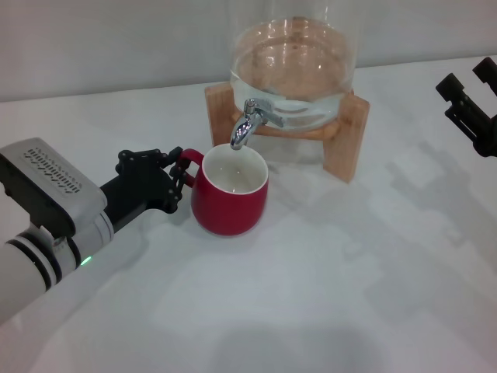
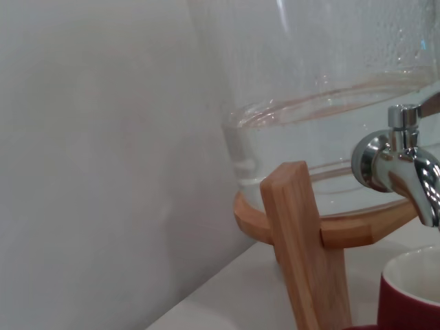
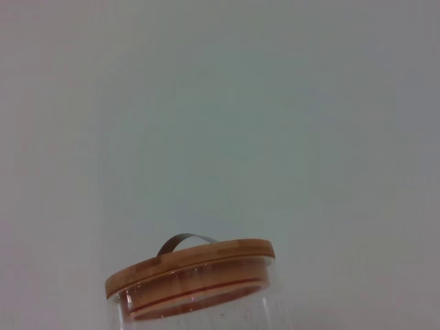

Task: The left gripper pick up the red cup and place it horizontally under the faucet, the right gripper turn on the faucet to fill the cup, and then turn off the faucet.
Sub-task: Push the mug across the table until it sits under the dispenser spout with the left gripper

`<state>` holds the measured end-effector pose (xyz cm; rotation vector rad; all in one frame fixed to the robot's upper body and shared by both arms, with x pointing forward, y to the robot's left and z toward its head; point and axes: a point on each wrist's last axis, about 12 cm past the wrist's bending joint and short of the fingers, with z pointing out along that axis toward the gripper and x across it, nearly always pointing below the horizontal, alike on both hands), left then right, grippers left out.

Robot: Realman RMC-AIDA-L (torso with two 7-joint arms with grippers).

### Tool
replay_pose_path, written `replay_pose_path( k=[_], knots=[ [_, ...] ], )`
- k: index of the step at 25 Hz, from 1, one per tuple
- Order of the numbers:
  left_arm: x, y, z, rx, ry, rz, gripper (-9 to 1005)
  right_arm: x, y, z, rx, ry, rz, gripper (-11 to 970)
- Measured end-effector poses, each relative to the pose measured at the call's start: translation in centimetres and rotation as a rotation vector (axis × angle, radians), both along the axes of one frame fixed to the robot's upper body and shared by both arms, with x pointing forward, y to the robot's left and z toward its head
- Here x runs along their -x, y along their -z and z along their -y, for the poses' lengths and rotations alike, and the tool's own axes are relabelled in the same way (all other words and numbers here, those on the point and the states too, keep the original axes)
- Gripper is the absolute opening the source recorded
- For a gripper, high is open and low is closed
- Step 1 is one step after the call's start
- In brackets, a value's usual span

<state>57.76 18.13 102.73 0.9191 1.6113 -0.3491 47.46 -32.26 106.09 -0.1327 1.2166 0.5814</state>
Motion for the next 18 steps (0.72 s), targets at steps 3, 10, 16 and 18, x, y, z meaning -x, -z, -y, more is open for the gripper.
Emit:
replay_pose_path(
  k=[3, 10, 16, 18],
  knots=[
    [-0.01, 0.07, 0.01, -0.006, -0.002, -0.003, 114, 0.0, 0.0, 0.0, 0.0, 0.0, 0.0, 855],
    [-0.09, 0.25, 0.48, -0.036, -0.004, -0.006, 109, -0.1, -0.05, -0.05, 0.0, -0.001, 0.001, 855],
    [-0.26, 0.34, 0.46, -0.055, -0.01, -0.011, 107, -0.14, -0.08, -0.03, 0.0, 0.0, 0.003, 854],
    [-0.28, 0.34, 0.47, -0.057, -0.011, -0.012, 113, -0.14, -0.08, -0.03, 0.0, 0.0, 0.003, 854]
  ],
)
